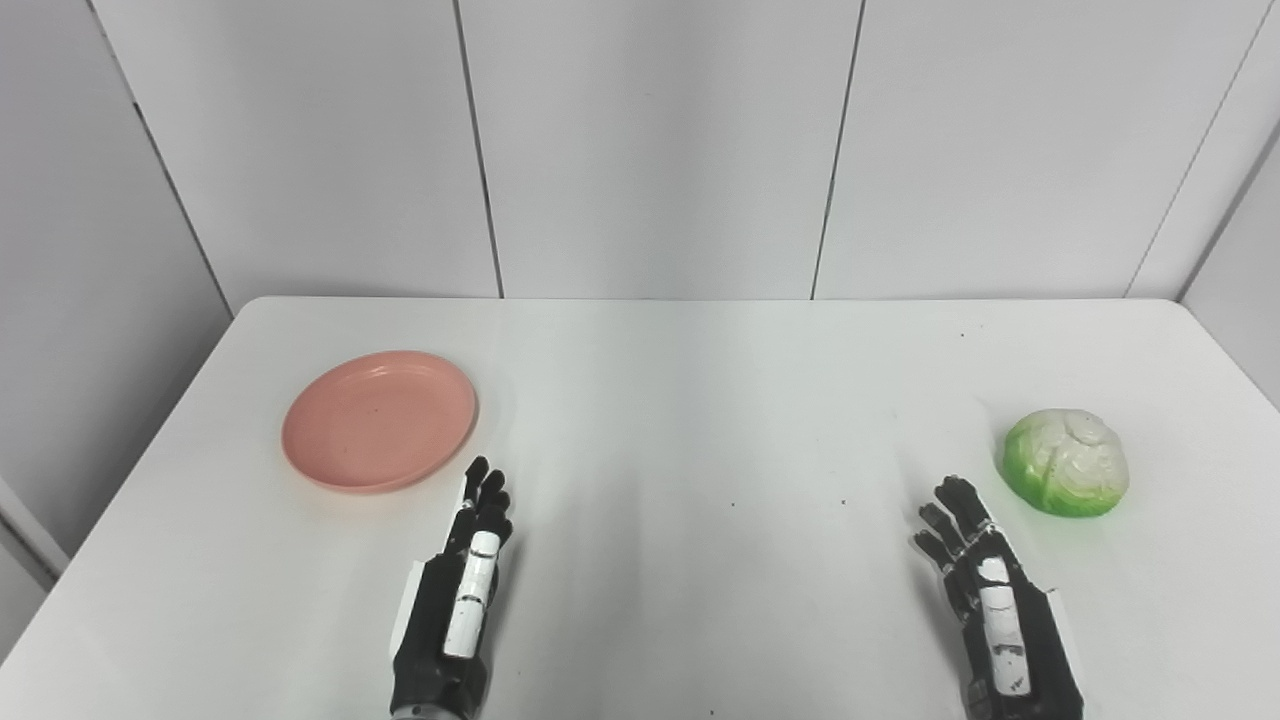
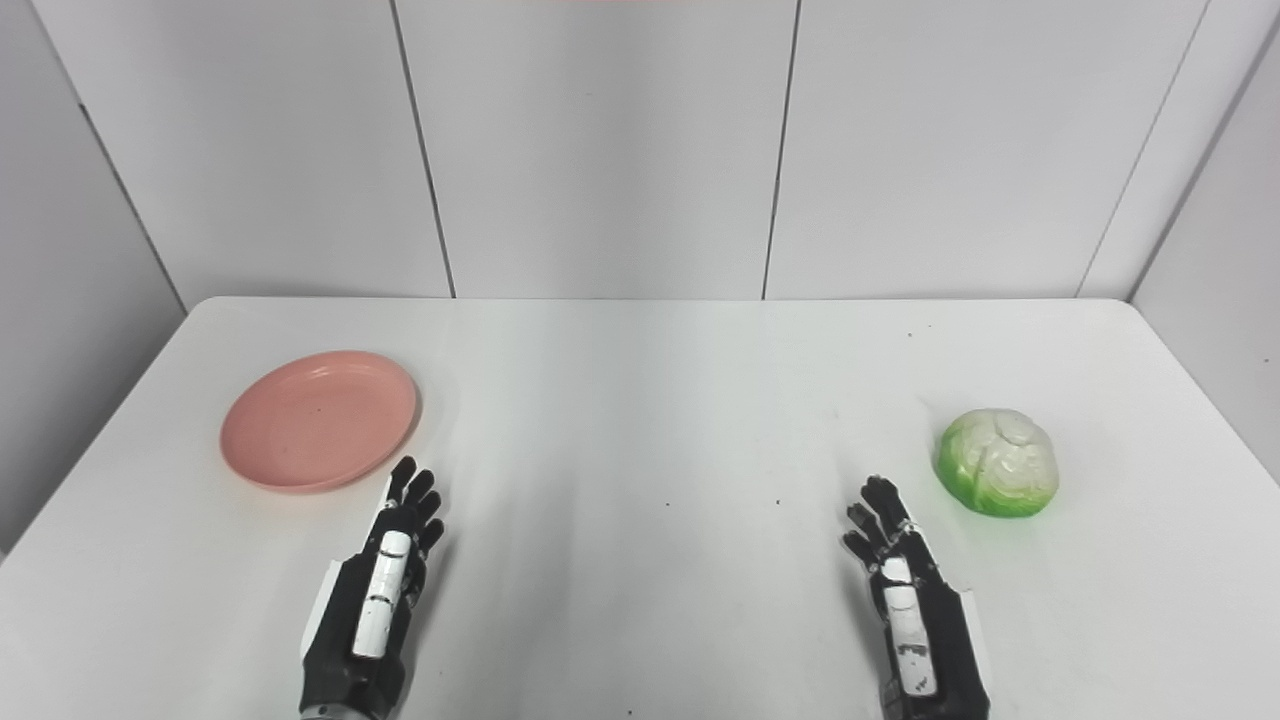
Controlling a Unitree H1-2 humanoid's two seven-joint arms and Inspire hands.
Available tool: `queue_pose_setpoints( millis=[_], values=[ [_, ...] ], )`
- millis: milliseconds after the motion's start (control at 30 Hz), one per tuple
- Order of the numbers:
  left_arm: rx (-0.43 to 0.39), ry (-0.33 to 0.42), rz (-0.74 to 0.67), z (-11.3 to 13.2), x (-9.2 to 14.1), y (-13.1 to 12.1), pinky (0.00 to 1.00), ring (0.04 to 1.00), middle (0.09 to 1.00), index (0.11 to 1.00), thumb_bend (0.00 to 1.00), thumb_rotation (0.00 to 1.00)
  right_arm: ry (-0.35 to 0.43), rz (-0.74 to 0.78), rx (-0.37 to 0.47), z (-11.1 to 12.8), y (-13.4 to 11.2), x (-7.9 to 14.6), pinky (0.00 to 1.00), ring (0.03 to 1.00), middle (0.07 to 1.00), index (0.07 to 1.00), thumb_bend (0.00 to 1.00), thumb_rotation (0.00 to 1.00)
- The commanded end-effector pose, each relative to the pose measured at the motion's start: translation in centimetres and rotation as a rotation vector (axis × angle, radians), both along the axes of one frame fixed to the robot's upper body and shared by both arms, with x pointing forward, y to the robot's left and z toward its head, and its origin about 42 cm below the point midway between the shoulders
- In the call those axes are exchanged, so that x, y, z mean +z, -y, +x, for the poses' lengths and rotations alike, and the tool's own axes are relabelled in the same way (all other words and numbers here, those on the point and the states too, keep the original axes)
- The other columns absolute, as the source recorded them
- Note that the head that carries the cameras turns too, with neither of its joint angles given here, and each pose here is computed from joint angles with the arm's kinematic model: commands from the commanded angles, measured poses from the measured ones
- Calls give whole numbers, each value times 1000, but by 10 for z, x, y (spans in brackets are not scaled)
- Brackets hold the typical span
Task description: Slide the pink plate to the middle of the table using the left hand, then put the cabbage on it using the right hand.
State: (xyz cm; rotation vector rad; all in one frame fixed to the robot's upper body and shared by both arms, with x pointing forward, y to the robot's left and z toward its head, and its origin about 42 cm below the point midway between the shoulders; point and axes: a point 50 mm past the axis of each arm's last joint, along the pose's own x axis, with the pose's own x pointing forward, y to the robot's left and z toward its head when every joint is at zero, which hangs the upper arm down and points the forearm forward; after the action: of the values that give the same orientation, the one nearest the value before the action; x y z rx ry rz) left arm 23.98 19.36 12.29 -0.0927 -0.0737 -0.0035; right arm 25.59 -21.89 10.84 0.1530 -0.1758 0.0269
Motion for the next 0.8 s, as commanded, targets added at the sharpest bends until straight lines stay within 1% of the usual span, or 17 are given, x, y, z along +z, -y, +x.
queue_pose_setpoints(
  millis=[0, 367, 533, 667, 767],
  values=[
    [-1, -15, 33, -20, -5, -13, 1000, 1000, 1000, 1000, 634, 897, -13, 5, 22, -5, -7, -5, 902, 902, 925, 893, 858, 896],
    [3, -18, 30, -20, -5, -13, 1000, 1000, 1000, 1000, 650, 889, -14, 3, 22, -5, -7, -4, 901, 900, 925, 890, 866, 895],
    [2, -20, 31, -20, -7, -12, 1000, 1000, 1000, 1000, 632, 893, -15, 3, 24, -5, -6, -6, 900, 900, 927, 889, 869, 896],
    [1, -24, 29, -20, -11, -6, 1000, 1000, 1000, 1000, 625, 896, -28, 13, 28, -5, 1, -9, 924, 909, 932, 891, 868, 889],
    [-4, -27, 18, -19, -15, 3, 1000, 1000, 1000, 1000, 619, 877, -29, 7, 31, -6, 10, -12, 936, 919, 945, 905, 864, 899]
  ],
)
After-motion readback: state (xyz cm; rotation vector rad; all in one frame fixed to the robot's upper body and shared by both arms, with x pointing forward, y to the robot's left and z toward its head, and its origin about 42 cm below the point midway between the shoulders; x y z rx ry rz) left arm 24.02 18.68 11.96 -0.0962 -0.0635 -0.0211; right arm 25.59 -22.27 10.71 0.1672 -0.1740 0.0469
